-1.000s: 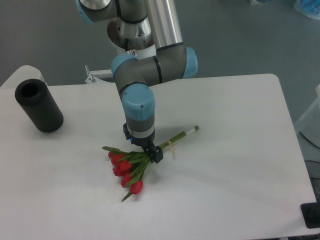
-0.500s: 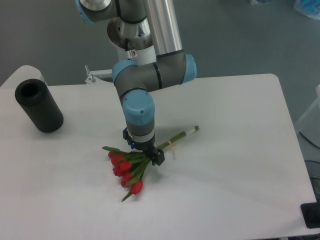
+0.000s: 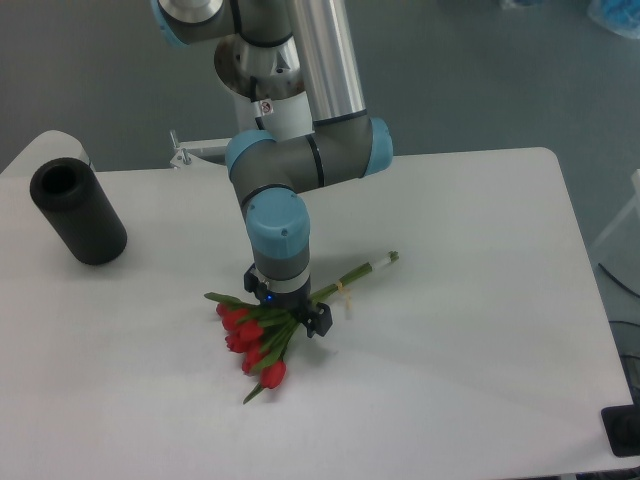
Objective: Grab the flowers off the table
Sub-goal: 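Close the gripper around the green stems just below the tulip heads, then lift the grasped tulip bouquet up off the table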
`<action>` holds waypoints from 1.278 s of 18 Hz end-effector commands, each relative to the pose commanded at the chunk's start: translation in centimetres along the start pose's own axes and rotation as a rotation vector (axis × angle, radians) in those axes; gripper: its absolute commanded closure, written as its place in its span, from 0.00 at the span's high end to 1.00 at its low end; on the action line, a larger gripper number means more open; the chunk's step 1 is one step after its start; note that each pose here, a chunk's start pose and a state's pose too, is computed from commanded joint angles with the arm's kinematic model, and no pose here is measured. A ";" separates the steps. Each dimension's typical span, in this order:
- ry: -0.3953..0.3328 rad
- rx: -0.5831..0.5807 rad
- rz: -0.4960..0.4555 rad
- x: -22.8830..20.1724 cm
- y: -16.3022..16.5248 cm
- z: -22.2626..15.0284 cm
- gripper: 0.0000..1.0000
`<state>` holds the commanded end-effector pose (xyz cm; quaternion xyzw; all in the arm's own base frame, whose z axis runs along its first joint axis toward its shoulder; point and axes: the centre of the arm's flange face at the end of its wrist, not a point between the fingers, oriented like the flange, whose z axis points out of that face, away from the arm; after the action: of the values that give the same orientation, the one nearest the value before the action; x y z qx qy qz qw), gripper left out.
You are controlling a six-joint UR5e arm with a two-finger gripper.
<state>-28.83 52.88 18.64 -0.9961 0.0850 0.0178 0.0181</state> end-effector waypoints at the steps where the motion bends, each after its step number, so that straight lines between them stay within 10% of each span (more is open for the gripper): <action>1: -0.002 0.002 0.006 0.1 -0.1 -0.1 0.97; 7: -0.009 0.013 0.026 -0.5 0.0 -0.8 0.50; 23: -0.039 0.038 0.040 -1.6 -0.2 -2.9 0.33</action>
<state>-30.30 53.29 21.58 -0.9931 0.1050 0.0358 0.0381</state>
